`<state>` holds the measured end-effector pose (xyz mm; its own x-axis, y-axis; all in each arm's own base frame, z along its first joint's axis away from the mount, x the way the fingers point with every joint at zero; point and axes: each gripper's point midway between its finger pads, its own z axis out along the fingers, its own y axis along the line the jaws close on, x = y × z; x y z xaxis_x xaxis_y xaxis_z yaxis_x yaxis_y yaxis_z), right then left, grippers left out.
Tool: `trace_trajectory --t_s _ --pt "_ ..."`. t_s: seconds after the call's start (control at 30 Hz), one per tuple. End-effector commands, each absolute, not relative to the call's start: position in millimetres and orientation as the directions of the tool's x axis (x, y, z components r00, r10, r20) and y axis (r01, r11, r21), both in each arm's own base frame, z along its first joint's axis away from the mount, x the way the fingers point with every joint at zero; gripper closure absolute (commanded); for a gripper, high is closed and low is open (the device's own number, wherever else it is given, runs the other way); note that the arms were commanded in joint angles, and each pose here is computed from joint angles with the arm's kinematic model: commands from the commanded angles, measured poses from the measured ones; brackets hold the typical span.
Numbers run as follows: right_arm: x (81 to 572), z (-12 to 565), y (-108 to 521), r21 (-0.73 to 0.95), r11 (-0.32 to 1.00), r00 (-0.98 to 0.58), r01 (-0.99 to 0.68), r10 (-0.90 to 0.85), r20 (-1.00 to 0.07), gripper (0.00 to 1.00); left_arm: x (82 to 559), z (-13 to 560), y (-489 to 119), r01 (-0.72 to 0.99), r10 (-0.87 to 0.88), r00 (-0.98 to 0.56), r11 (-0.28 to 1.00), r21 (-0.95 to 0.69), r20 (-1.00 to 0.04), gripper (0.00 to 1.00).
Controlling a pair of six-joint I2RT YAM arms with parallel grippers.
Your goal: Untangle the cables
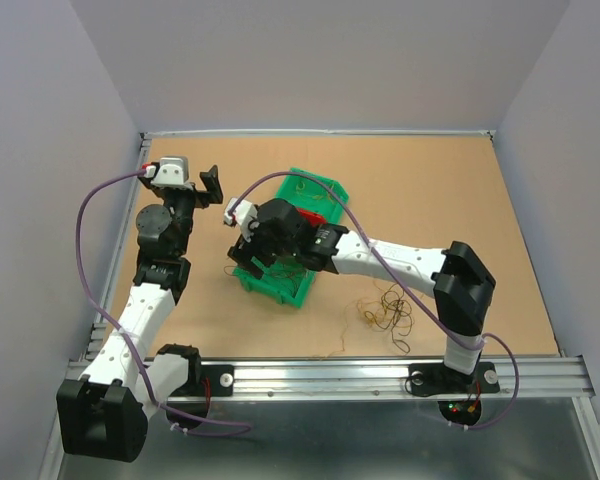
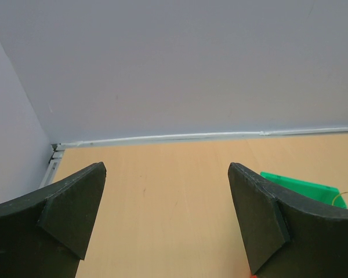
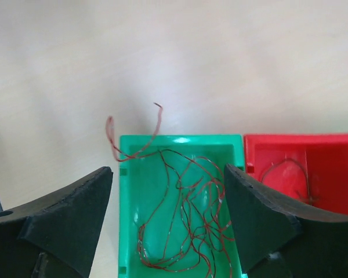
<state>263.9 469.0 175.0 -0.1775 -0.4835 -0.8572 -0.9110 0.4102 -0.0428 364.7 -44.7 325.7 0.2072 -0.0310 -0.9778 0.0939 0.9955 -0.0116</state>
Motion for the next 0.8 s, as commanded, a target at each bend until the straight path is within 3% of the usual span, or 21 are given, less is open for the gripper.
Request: trace_trajectory --t_s 0.0,0.2,0.33,0.5,0.67,0.77 --pt "235.4 194.4 491.3 -0.154 0.244 0.019 -0.958 -0.476 -0.879 0.16 361.8 355.3 -39.8 0.079 -0.048 0.280 0.997 -0.027 -0.959 0.01" --pt "230.6 167.5 515.6 -0.216 0.214 0.070 -0.953 -0.536 -0.841 0.15 362.4 358.5 -34.6 0.072 -0.059 0.278 0.997 -0.040 -0.959 0.01" --pt "240.6 162.1 525.5 -0.233 0.238 0.069 -0.943 -0.546 -0.835 0.21 364.8 357.7 -33.6 0.092 -0.069 0.269 0.995 -0.046 -0.961 0.01" --pt "248.3 156.2 532.7 -0.246 0.253 0.068 -0.936 -0.555 -0.829 0.43 366.5 356.3 -31.3 0.091 -0.070 0.263 0.995 -0.047 -0.962 0.01" --pt "252.6 157.5 527.6 -0.249 0.292 0.047 -0.923 -0.557 -0.829 0.86 364.3 358.0 -31.4 0.094 -0.070 0.271 0.994 -0.046 -0.960 0.01" --pt "250.4 160.4 522.8 -0.240 0.303 0.035 -0.922 -0.553 -0.833 0.93 363.8 358.1 -32.2 0.099 -0.070 0.272 0.994 -0.045 -0.960 0.01"
